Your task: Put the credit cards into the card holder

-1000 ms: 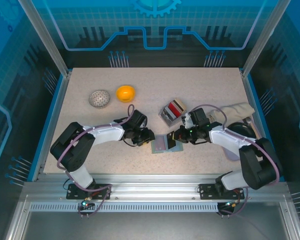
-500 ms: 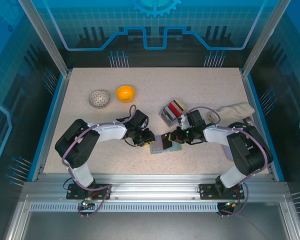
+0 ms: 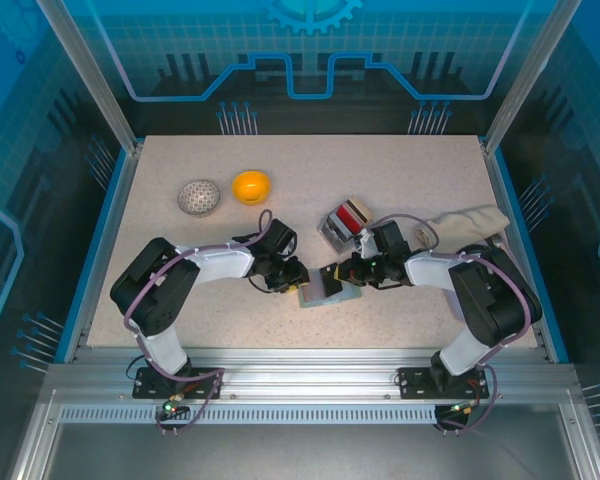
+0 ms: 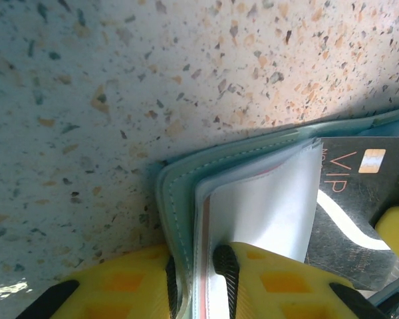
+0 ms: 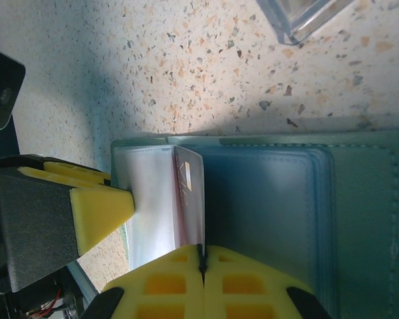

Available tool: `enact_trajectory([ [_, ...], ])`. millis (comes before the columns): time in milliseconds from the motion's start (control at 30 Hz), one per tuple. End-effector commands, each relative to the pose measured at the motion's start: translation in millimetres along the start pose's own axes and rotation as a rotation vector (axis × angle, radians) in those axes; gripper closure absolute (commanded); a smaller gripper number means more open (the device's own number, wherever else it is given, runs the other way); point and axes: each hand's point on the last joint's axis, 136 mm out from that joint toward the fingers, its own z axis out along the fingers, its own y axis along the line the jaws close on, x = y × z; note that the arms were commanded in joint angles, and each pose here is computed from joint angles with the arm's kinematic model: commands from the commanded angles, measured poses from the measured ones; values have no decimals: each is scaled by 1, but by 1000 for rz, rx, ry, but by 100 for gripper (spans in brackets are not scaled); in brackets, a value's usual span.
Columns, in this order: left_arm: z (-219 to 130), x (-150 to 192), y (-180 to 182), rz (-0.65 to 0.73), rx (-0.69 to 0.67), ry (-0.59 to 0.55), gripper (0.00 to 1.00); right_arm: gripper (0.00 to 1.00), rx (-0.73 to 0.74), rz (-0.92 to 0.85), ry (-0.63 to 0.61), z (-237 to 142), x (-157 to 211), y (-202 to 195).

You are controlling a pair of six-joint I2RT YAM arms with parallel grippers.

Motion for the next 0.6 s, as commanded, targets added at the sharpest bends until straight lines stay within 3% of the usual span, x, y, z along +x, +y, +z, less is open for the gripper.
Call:
enact_trajectory([
  [0,8,6,1,4,-6,35,72,100,-58,24,73,4,20,8],
  [367,-1,4,-1,10,8,-4,62,100,-86,92,85,-1,18,6],
  [567,2,4,-1,10,9,4,68,99,-77,97,89,2,19,2],
])
